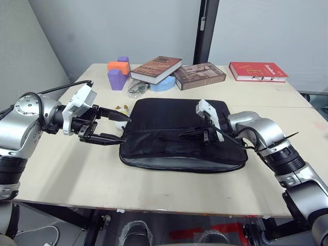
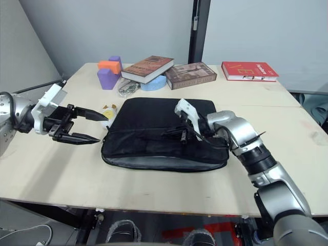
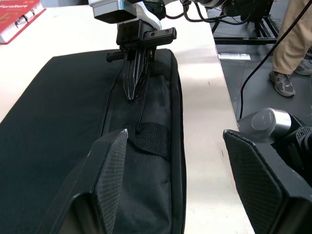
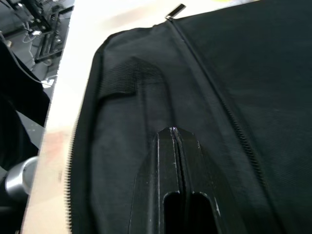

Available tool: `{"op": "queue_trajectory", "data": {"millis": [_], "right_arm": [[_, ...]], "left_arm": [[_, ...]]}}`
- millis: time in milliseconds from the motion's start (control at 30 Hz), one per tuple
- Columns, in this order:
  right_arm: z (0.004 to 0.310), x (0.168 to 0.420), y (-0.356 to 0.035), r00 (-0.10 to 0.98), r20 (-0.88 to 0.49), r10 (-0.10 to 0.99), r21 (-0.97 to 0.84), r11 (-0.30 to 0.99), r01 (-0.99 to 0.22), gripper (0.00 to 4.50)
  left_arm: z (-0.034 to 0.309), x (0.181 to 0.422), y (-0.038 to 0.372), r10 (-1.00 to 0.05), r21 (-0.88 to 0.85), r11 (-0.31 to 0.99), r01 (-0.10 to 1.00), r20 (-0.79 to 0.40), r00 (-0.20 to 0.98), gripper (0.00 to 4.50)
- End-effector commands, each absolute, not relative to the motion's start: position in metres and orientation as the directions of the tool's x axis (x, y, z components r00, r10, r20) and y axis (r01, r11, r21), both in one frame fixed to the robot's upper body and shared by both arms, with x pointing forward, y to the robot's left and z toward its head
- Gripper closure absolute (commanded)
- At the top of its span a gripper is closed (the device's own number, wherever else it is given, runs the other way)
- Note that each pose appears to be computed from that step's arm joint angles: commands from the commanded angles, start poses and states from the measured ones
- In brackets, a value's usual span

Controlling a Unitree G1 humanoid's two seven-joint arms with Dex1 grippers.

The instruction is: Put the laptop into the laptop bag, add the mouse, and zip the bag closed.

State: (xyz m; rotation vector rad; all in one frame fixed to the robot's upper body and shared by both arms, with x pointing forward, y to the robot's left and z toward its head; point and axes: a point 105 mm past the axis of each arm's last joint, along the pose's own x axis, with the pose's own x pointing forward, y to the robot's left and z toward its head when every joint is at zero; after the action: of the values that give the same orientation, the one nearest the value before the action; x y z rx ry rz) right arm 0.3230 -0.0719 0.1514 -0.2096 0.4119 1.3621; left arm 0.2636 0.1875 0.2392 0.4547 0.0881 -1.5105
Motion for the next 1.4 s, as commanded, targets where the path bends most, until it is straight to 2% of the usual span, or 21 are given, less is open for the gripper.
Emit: {"op": "queue_trajectory", "data": {"millis": [33, 200, 367, 433, 567, 667, 800, 967, 1133, 1233, 1400], "right_arm": [[0.152, 0.325, -0.069, 0.139, -0.417, 0.898, 0.069, 0.184, -0.981, 4.46], [0.127, 0.334, -0.076, 0.176, -0.501, 0.848, 0.08, 0.247, -0.966, 4.46], [0.108, 0.322, -0.073, 0.117, -0.555, 0.824, 0.101, 0.207, -0.973, 4.46], [0.115, 0.322, -0.068, 0.114, -0.515, 0.85, 0.111, 0.198, -0.974, 4.46], [0.153, 0.336, -0.06, 0.157, -0.361, 0.919, 0.141, 0.22, -0.965, 4.46], [0.163, 0.342, -0.061, 0.173, -0.335, 0.926, 0.138, 0.23, -0.963, 4.46], [0.162, 0.345, -0.063, 0.182, -0.347, 0.92, 0.133, 0.24, -0.962, 4.46], [0.134, 0.351, -0.067, 0.222, -0.452, 0.864, 0.098, 0.295, -0.95, 4.46], [0.107, 0.338, -0.068, 0.159, -0.54, 0.827, 0.113, 0.258, -0.96, 4.46], [0.092, 0.336, -0.072, 0.158, -0.592, 0.79, 0.099, 0.265, -0.959, 4.46], [0.091, 0.339, -0.071, 0.167, -0.6, 0.783, 0.089, 0.273, -0.958, 4.46]], "left_arm": [[0.242, 0.26, 0.192, -0.938, 0.239, -0.031, 0.971, -0.343, 0.055, 1.21], [0.237, 0.265, 0.199, -0.936, 0.23, 0.025, 0.973, -0.335, 0.104, 1.21], [0.233, 0.268, 0.207, -0.937, 0.207, 0.079, 0.975, -0.319, 0.144, 1.21], [0.232, 0.27, 0.21, -0.94, 0.192, 0.107, 0.976, -0.299, 0.162, 1.21], [0.229, 0.272, 0.213, -0.945, 0.164, 0.132, 0.978, -0.277, 0.174, 1.21], [0.226, 0.272, 0.213, -0.945, 0.154, 0.139, 0.978, -0.274, 0.178, 1.21], [0.224, 0.272, 0.212, -0.945, 0.147, 0.146, 0.978, -0.272, 0.181, 1.21], [0.226, 0.273, 0.21, -0.943, 0.15, 0.154, 0.977, -0.272, 0.191, 1.21], [0.226, 0.274, 0.211, -0.944, 0.143, 0.161, 0.976, -0.265, 0.195, 1.21], [0.223, 0.276, 0.213, -0.939, 0.136, 0.18, 0.974, -0.271, 0.211, 1.21], [0.211, 0.283, 0.217, -0.916, 0.125, 0.226, 0.966, -0.311, 0.255, 1.21]]}}
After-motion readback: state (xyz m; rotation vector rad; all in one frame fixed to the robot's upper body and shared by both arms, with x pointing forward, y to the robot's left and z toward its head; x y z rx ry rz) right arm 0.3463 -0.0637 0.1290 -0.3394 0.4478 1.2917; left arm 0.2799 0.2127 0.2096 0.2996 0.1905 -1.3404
